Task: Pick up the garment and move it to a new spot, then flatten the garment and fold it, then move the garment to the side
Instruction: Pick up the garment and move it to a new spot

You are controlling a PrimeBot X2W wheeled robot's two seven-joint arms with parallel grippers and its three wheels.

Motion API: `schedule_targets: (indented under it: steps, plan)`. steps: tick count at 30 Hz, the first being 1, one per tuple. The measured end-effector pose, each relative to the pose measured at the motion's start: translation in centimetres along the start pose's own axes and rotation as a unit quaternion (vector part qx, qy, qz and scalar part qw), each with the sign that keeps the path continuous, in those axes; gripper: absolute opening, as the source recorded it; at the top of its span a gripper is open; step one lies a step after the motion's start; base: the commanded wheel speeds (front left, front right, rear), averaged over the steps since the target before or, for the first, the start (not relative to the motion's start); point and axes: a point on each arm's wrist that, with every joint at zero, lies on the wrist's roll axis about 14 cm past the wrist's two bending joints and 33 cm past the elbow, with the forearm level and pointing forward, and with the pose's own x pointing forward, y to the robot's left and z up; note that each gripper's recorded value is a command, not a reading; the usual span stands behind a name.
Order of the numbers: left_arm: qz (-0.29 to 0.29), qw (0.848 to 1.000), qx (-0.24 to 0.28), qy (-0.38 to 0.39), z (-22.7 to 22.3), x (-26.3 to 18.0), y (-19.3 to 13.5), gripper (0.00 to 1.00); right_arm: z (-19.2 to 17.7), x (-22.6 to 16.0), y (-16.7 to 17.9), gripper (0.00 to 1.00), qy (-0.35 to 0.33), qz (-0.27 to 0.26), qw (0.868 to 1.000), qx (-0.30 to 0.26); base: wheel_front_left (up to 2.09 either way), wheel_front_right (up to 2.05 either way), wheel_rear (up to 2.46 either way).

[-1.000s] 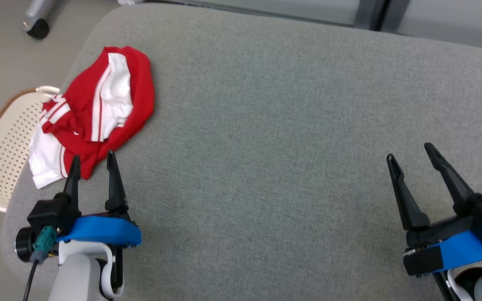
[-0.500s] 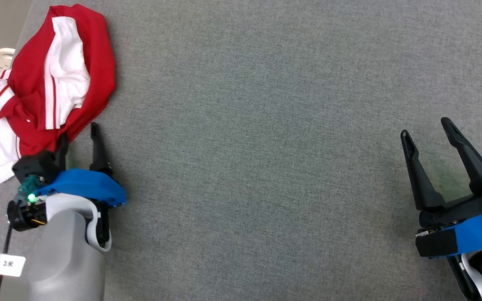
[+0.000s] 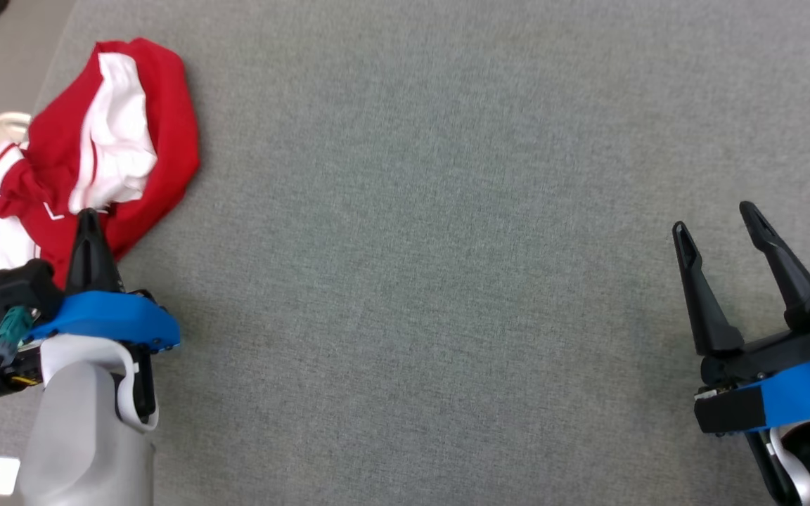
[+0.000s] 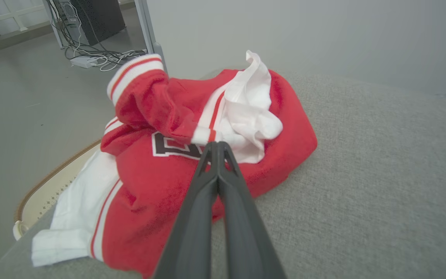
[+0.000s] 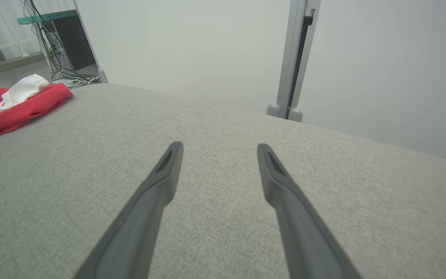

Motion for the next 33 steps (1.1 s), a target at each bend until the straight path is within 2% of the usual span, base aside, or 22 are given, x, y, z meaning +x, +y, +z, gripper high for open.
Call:
schedule_targets:
  steps: [8,15,16,17,18,26,33]
  plan:
    - [-0.009,0.997,0.000,-0.076,4.3,-2.7,0.1,0.00,2.9,-1.8,0.4,1.00,-0.031,-0.010,0.999,-0.008,0.00,0.00,0.00]
    - [-0.056,0.988,-0.006,-0.142,7.6,-6.5,-2.0,0.00,5.9,-4.4,1.1,1.00,-0.065,-0.022,0.998,-0.014,0.00,0.00,0.00]
    - [-0.063,0.987,-0.009,-0.151,8.0,-7.0,-2.4,0.08,6.3,-4.7,1.1,1.00,-0.070,-0.025,0.997,-0.015,0.00,0.00,0.00]
    - [-0.070,0.985,-0.013,-0.157,8.3,-7.5,-2.8,0.67,6.6,-5.0,1.1,1.00,-0.073,-0.027,0.997,-0.015,0.00,0.00,0.00]
    - [-0.078,0.983,-0.014,-0.165,8.6,-8.1,-3.2,1.00,6.8,-5.3,1.2,1.00,-0.076,-0.029,0.997,-0.016,0.00,0.00,0.00]
    - [-0.123,0.978,-0.023,-0.169,8.2,-11.9,-5.6,1.00,7.7,-7.5,1.9,1.00,-0.084,-0.037,0.996,-0.015,0.00,0.00,0.00]
    - [-0.123,0.981,-0.020,-0.145,6.6,-13.6,-5.4,1.00,7.7,-9.0,2.0,1.00,-0.083,-0.051,0.995,-0.006,0.00,0.00,0.00]
